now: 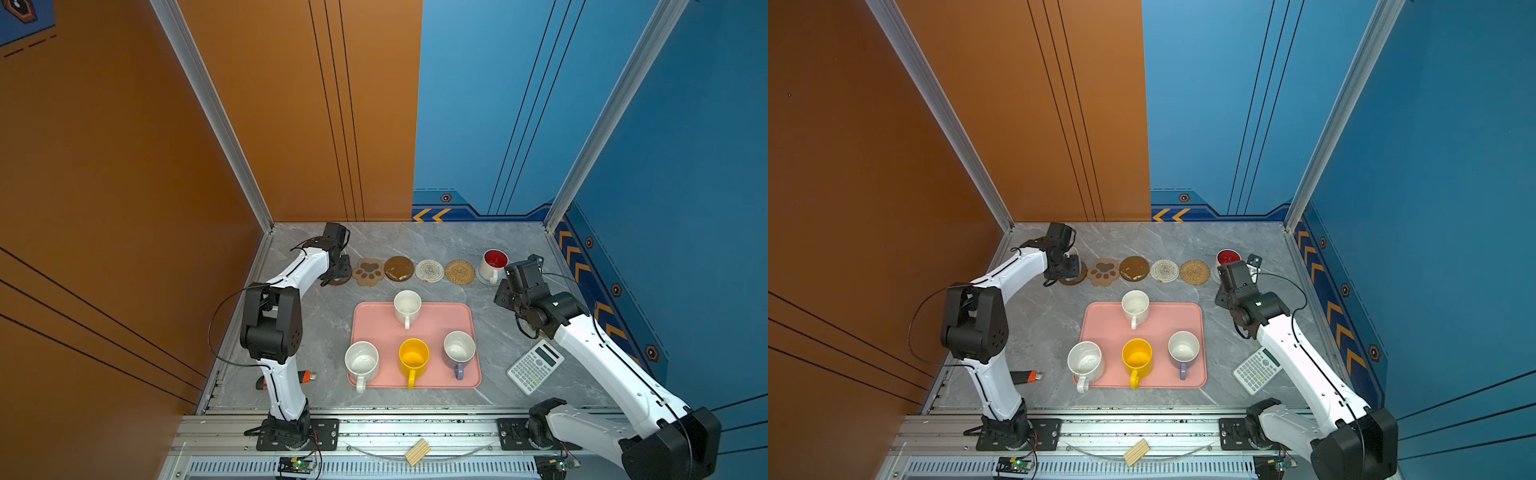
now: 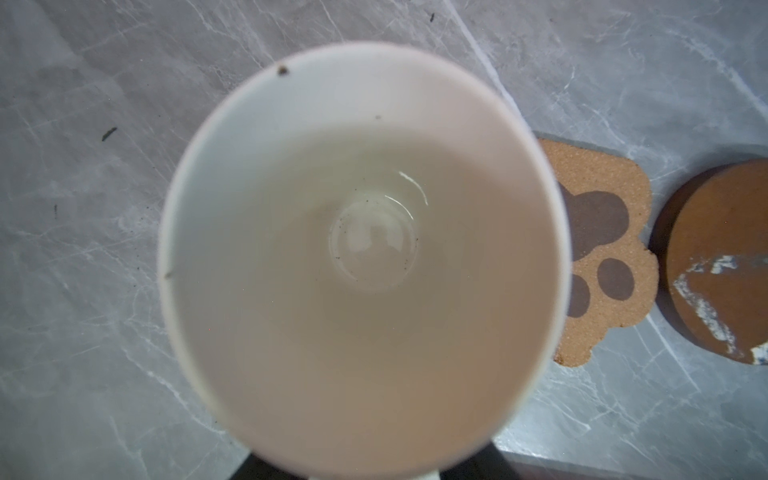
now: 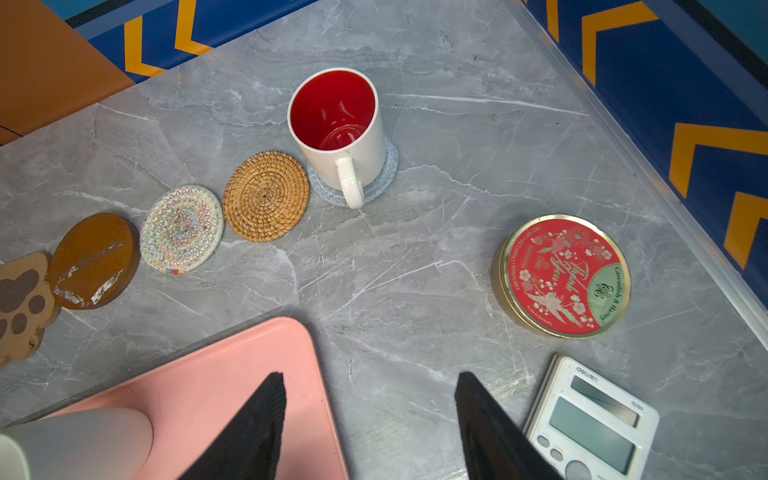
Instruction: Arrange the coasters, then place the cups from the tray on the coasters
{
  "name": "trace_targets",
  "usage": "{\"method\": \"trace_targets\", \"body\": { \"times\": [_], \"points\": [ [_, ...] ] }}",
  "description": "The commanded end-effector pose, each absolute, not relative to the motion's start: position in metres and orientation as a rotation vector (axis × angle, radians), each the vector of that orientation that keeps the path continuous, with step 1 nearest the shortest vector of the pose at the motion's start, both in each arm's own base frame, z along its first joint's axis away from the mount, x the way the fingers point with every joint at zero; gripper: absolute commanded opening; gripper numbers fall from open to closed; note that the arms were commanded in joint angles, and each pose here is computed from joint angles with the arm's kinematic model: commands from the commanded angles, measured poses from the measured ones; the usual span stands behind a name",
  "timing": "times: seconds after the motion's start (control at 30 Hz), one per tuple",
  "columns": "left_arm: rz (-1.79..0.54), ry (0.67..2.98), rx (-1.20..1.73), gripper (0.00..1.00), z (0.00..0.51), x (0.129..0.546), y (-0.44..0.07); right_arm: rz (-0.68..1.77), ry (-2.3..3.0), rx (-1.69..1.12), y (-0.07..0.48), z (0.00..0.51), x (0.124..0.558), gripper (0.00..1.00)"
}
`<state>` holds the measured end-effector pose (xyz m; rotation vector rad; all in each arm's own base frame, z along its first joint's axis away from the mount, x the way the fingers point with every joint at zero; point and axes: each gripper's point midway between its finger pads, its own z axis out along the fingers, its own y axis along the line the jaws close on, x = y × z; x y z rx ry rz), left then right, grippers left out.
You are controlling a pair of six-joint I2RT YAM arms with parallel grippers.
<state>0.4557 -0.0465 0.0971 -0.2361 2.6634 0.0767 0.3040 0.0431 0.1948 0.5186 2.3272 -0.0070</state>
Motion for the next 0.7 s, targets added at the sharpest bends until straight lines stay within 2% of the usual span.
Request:
{"method": "trace_targets", "body": {
  "times": [0.0,0.27,0.67],
  "points": [
    [0.086,2.645,-0.255,0.5,0.107,0.45,-0.039,-0.04,2.33,0.555,0.034,0.192,0.294,0.65],
    [0.02,2.595,-0.267,0.55,0.133,0.445,-0.043,-0.035,2.328,0.565,0.034,0.195,0.291,0.67],
    [-0.097,2.522,-0.288,0.58,0.17,0.422,-0.052,0.016,2.35,0.519,0.047,0.201,0.291,0.7]
  ]
}}
